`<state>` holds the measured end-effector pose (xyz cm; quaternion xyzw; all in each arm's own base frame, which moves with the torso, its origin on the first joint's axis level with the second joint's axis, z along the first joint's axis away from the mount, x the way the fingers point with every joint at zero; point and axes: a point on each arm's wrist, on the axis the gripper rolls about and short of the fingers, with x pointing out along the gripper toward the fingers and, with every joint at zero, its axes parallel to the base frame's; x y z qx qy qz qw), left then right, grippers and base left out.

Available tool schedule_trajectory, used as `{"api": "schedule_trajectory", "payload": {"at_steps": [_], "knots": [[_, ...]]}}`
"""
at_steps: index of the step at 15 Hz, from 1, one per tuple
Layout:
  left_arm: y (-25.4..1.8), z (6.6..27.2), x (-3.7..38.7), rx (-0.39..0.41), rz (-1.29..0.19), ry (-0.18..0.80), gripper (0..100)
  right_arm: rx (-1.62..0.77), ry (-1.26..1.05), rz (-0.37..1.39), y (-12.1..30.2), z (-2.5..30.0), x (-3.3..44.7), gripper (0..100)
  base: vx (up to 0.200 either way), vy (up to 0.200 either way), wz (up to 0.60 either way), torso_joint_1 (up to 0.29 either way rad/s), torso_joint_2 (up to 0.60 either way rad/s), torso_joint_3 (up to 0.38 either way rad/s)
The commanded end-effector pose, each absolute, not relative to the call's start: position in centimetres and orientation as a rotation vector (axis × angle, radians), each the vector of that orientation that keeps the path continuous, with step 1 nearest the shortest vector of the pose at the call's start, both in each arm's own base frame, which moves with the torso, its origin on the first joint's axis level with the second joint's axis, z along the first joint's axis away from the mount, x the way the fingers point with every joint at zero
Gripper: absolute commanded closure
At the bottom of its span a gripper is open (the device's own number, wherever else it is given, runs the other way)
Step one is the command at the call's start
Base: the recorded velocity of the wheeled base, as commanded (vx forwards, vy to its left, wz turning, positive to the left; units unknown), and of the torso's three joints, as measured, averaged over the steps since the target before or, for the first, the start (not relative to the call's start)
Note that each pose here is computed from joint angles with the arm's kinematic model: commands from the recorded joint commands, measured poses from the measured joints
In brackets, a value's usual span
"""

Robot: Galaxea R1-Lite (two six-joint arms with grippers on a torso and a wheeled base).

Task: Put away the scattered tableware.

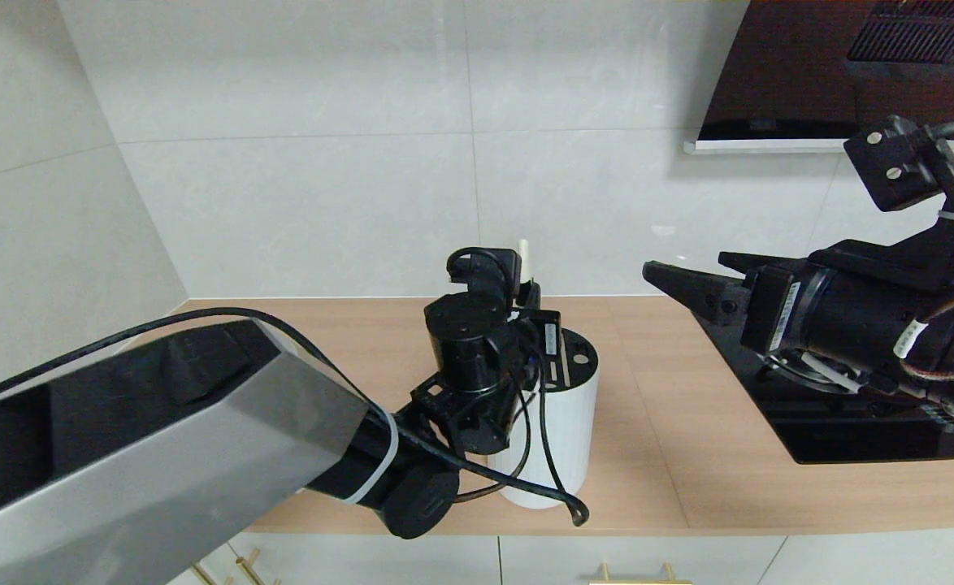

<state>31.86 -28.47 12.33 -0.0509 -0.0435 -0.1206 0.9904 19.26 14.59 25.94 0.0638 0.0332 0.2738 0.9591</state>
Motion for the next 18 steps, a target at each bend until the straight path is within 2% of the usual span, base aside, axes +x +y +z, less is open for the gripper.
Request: {"api": "schedule_trajectory", "payload": {"at_steps": [1,6,7,15,16,18], "knots": [[-28.7,11.2,32.1,-0.087,-0.243,-0.064,100,0.126,0.076,0.555,14.7,25.7,19.4,0,0.0,0.0,0.0,0.0,0.0,0.0],[-28.7,11.0,32.1,-0.087,-0.242,-0.061,100,0.125,0.079,0.554,14.8,25.6,19.5,0,0.0,0.0,0.0,0.0,0.0,0.0],[-28.7,11.0,32.1,-0.088,-0.24,-0.061,0,0.125,0.079,0.554,14.8,25.6,19.5,0,0.0,0.0,0.0,0.0,0.0,0.0],[-28.5,11.8,31.3,-0.098,-0.244,-0.066,0,0.126,0.076,0.555,14.8,25.7,19.5,0,0.0,0.0,0.0,0.0,0.0,0.0],[-28.4,12.3,30.9,-0.104,-0.249,-0.073,0,0.126,0.076,0.555,14.8,25.7,19.5,0,0.0,0.0,0.0,0.0,0.0,0.0],[-27.1,15.5,29.5,-0.151,-0.257,-0.144,0,0.128,0.072,0.555,14.7,25.8,19.4,0,0.0,0.0,0.0,0.0,0.0,0.0]]}}
